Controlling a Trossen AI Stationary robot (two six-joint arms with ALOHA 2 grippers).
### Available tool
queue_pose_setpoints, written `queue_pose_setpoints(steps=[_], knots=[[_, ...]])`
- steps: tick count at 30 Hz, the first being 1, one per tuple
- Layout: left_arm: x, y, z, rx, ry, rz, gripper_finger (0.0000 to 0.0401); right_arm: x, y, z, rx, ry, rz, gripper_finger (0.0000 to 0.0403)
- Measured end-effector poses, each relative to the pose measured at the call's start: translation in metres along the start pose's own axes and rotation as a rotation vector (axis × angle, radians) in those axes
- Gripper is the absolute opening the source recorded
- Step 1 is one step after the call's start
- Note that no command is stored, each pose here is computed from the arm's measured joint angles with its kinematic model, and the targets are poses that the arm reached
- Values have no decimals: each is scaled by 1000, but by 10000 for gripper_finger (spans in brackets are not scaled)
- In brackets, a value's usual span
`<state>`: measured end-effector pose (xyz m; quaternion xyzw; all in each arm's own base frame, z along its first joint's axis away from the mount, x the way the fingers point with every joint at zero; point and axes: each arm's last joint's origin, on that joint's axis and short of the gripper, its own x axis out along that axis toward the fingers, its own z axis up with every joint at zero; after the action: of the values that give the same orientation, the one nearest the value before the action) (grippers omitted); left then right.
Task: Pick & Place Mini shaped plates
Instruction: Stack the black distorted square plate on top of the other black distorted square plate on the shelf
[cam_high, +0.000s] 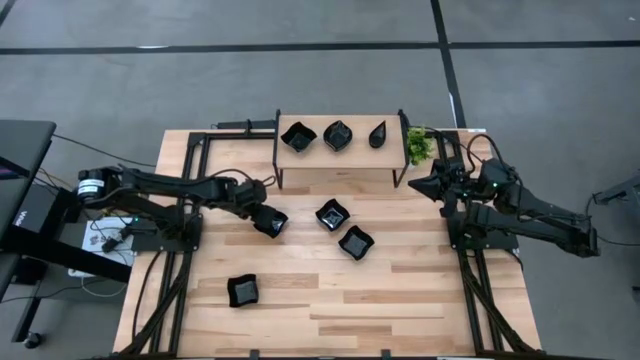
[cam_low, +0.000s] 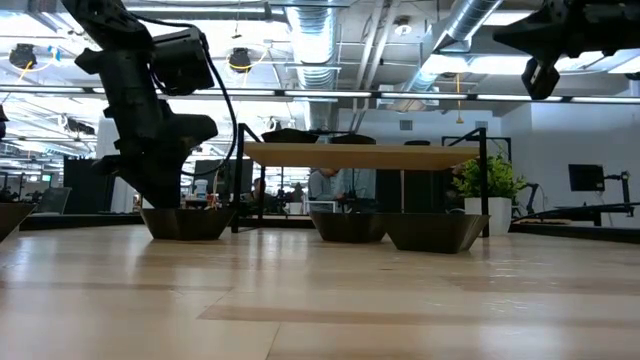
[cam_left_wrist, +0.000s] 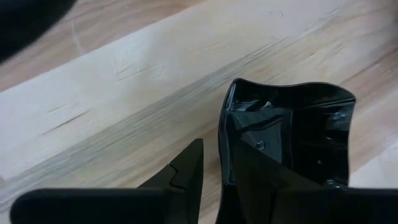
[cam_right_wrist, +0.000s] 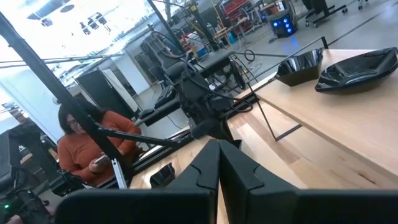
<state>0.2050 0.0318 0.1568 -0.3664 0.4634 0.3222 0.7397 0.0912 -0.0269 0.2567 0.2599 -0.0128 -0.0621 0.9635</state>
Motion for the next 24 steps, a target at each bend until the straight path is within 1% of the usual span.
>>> queue_pose_setpoints(steps=[7,10,24], knots=[[5,0,0,9,8,14,84,0,0,0,0,0,0,1],[6,0,1,10,-14,30,84,0,0,0,0,1,0,1],[6,-1,2,12,-36,31,84,0,0,-1,2,6,-3,1]])
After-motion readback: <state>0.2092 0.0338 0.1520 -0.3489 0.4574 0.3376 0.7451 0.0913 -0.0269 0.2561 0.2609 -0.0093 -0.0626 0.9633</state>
